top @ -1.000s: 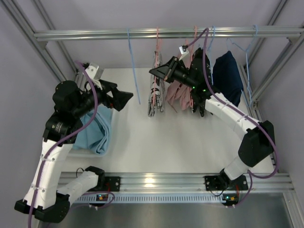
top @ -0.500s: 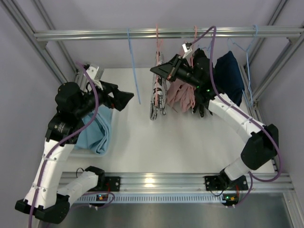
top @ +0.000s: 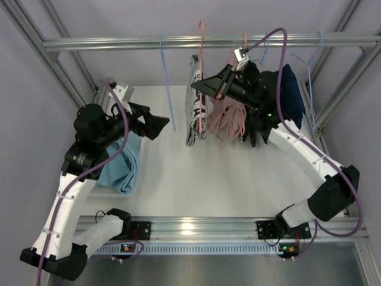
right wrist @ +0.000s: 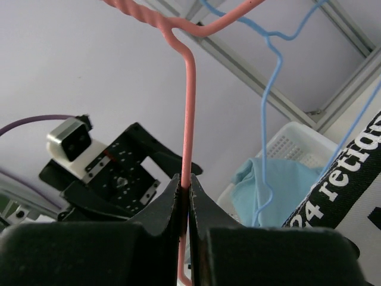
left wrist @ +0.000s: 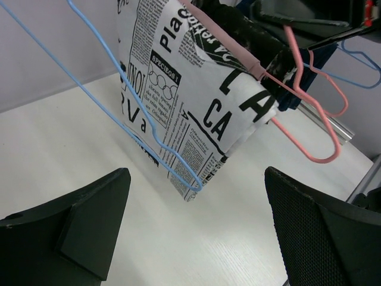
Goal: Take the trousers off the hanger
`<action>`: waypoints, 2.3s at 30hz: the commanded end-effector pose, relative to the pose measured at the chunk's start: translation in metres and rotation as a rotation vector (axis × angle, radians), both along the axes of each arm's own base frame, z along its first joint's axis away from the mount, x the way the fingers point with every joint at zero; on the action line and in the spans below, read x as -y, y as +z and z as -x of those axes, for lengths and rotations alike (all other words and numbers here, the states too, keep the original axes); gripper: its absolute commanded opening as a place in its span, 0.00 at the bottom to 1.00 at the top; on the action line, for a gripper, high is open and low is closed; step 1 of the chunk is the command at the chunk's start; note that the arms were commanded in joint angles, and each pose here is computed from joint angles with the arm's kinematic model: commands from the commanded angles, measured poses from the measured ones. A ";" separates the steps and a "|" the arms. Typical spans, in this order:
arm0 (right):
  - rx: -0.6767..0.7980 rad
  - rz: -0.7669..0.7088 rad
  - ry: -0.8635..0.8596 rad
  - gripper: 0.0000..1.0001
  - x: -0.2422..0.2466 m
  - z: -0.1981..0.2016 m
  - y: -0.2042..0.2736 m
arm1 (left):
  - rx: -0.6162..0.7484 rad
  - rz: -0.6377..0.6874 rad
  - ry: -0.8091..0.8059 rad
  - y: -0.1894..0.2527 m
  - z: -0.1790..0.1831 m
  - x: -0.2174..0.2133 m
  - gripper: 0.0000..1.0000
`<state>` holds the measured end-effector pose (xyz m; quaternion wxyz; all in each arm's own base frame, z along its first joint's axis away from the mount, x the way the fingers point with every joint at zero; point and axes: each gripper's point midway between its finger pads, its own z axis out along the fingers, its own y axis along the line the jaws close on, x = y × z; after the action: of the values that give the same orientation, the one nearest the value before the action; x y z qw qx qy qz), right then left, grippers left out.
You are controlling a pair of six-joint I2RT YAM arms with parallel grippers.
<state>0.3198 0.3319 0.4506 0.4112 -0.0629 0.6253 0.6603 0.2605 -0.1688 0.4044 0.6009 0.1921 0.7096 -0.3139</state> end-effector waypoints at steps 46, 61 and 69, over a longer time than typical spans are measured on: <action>0.226 -0.220 -0.044 0.00 0.063 0.088 0.110 | 0.371 -0.173 0.033 -0.020 -0.017 0.125 0.93; 0.218 -0.227 -0.053 0.00 0.063 0.085 0.111 | 0.364 -0.121 -0.053 -0.018 -0.008 0.141 0.95; 0.216 -0.224 -0.053 0.00 0.065 0.087 0.110 | 0.342 -0.169 0.062 -0.022 -0.026 0.127 0.67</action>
<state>0.2685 0.2951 0.4850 0.4145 -0.0262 0.6080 0.6767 0.2794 -0.3061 0.3500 0.6715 0.3088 0.6413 -0.2058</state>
